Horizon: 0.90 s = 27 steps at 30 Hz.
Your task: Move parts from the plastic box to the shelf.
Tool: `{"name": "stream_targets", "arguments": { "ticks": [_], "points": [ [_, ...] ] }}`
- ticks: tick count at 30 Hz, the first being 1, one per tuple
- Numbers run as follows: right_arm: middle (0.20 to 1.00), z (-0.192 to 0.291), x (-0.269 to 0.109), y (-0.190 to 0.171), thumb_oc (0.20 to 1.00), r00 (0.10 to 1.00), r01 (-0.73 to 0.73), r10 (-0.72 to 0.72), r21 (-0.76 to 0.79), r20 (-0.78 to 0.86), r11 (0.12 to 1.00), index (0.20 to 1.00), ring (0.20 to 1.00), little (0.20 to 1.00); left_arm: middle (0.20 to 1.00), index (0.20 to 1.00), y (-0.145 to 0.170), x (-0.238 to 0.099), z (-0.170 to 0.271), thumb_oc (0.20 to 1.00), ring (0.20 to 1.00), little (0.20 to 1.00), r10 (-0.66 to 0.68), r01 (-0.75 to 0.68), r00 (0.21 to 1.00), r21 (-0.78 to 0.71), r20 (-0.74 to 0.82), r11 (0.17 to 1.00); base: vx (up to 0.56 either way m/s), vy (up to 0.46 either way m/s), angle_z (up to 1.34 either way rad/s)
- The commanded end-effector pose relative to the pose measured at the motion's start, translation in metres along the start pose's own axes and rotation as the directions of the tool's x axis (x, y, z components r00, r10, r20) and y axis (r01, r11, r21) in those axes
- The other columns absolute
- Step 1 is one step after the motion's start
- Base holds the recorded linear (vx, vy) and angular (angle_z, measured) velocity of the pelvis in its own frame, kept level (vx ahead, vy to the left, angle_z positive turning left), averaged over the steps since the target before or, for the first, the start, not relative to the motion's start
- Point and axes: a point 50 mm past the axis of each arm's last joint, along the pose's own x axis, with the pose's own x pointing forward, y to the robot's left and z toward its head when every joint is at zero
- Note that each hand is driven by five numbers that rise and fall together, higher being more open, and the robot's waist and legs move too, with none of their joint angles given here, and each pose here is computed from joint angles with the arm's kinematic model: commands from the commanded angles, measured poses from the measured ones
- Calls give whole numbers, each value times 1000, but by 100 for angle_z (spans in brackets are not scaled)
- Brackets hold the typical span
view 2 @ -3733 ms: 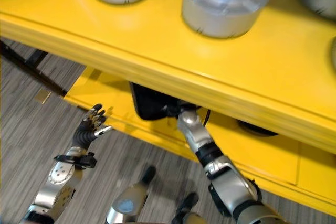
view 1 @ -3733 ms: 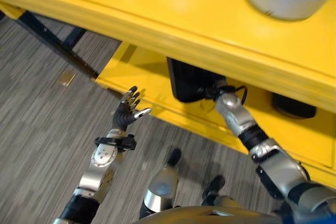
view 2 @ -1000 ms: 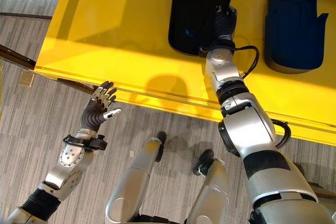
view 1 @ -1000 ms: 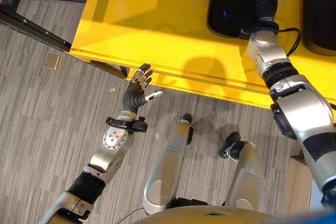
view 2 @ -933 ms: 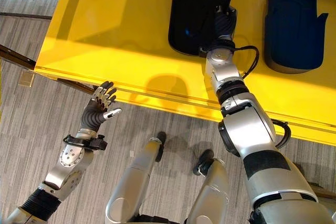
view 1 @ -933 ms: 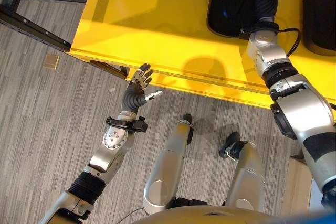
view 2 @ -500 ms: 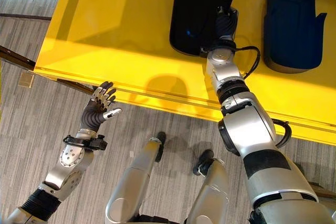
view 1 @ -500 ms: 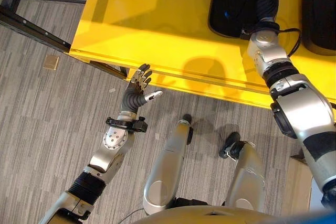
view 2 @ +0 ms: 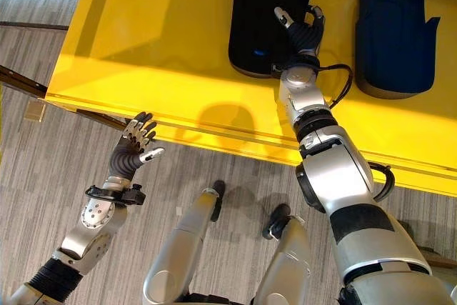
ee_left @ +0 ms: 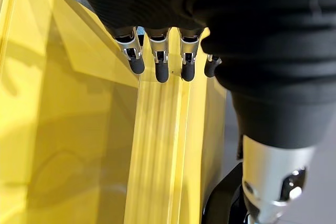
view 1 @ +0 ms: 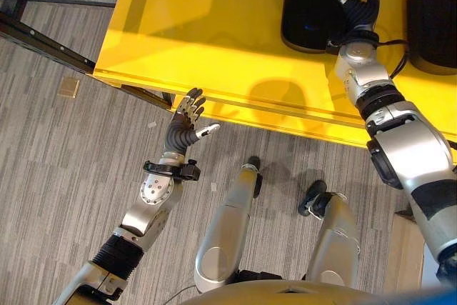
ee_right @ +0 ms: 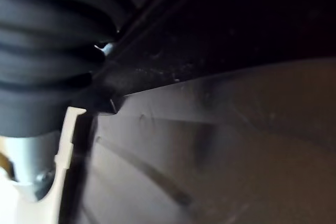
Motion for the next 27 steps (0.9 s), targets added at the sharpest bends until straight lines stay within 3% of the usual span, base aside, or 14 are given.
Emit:
{"name": "stream_targets", "arguments": {
  "ticks": [1, 10, 18, 27],
  "points": [
    [1000, 21, 4, -7, 1000, 993, 45, -50, 48, 109, 998, 1000, 1000, 1000, 1000, 1000, -9, 5, 9, 1000, 1000, 1000, -32, 33, 998, -23, 47, 999, -74, 22, -4],
    [1000, 48, -14, -10, 1000, 957, 38, -98, 216, 272, 976, 1000, 1000, 1000, 1000, 1000, -6, 2, 7, 1000, 1000, 1000, 6, -5, 999, -29, 37, 1000, -13, 6, -3],
    [1000, 83, -57, -21, 1000, 838, -7, -173, 328, 518, 945, 1000, 1000, 1000, 1000, 1000, -4, 0, 6, 1000, 1000, 1000, 22, -22, 999, -11, 36, 1000, 2, -2, 0],
    [1000, 90, -87, -22, 1000, 789, -107, -168, 401, 591, 910, 1000, 1000, 1000, 1000, 1000, 0, -4, 5, 1000, 1000, 1000, 45, -45, 998, 10, 33, 999, 4, -1, -1]
  ]
}}
